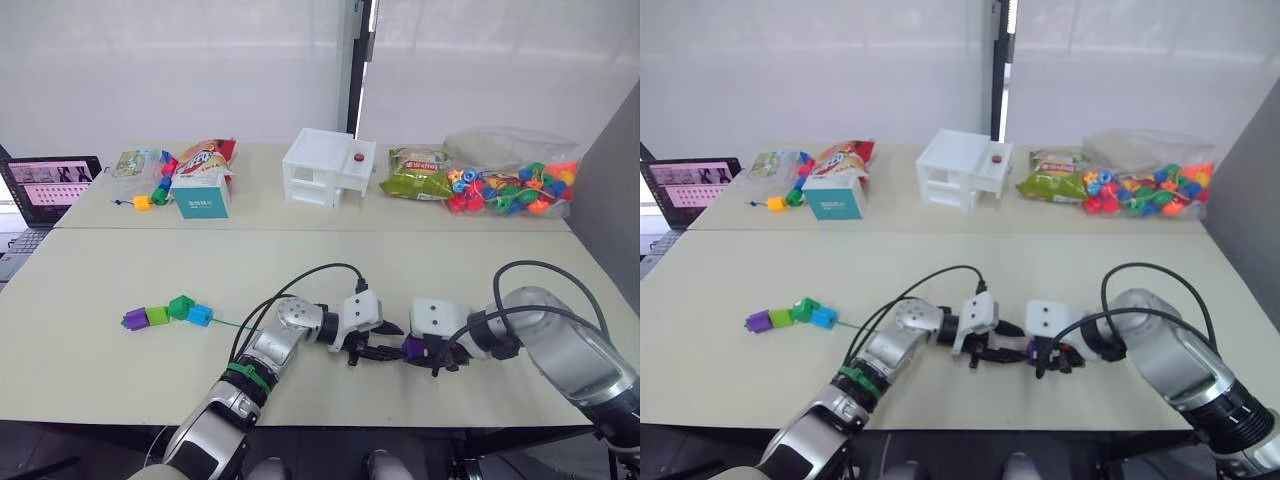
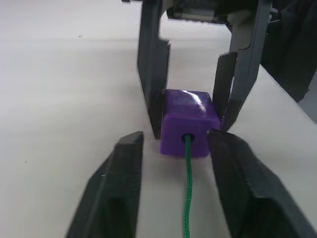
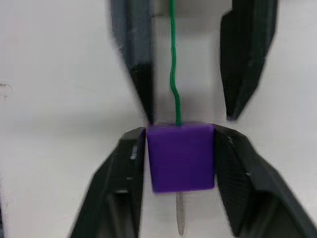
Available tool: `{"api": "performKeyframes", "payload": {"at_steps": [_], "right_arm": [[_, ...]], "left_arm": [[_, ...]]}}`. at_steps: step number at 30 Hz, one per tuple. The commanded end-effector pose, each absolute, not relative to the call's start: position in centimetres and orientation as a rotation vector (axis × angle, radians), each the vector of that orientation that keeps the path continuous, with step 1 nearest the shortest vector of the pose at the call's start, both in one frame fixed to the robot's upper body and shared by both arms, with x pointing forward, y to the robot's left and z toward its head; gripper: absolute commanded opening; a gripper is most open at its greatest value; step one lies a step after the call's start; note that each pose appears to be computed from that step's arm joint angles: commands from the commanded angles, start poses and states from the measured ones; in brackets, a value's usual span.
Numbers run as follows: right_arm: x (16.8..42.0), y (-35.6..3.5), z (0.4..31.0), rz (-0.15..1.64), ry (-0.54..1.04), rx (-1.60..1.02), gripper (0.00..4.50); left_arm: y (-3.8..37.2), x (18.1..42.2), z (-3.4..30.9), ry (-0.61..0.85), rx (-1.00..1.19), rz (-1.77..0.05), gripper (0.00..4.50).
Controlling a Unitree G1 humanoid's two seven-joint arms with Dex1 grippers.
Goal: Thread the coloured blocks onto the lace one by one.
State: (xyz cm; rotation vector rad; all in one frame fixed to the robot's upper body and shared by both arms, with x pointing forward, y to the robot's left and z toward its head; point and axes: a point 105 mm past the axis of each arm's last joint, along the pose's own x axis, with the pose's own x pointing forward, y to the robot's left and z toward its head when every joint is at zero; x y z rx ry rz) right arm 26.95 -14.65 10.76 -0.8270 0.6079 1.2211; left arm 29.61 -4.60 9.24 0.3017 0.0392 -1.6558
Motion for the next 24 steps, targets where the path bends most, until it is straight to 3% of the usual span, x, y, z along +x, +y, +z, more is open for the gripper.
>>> {"api": "performKeyframes", "payload": {"at_steps": [1, 3, 4, 13, 20, 24], "right_arm": [[26.7, -14.6, 12.0, 1.219, 0.576, -0.822, 3.49], [26.9, -15.0, 12.3, 1.189, 0.567, -0.806, 4.25], [26.9, -15.2, 12.6, 1.177, 0.563, -0.795, 4.47], [26.0, -18.9, 16.1, 1.012, 0.527, -0.712, 4.47], [23.1, -20.9, 15.8, 0.97, 0.637, -0.667, 4.47], [23.0, -21.3, 15.7, 0.928, 0.645, -0.674, 4.47]], "left_arm": [[-4.1, 29.1, 11.0, 0.005, 0.321, -1.715, 3.71], [-3.9, 28.9, 11.2, 0.006, 0.325, -1.726, 4.42], [-3.8, 28.8, 11.3, 0.003, 0.329, -1.729, 4.5], [-4.7, 28.8, 11.2, -0.034, 0.371, -1.734, 4.5], [-7.2, 28.5, 10.5, -0.063, 0.379, -1.704, 4.5], [-8.3, 28.5, 9.9, -0.043, 0.383, -1.666, 4.5]]}}
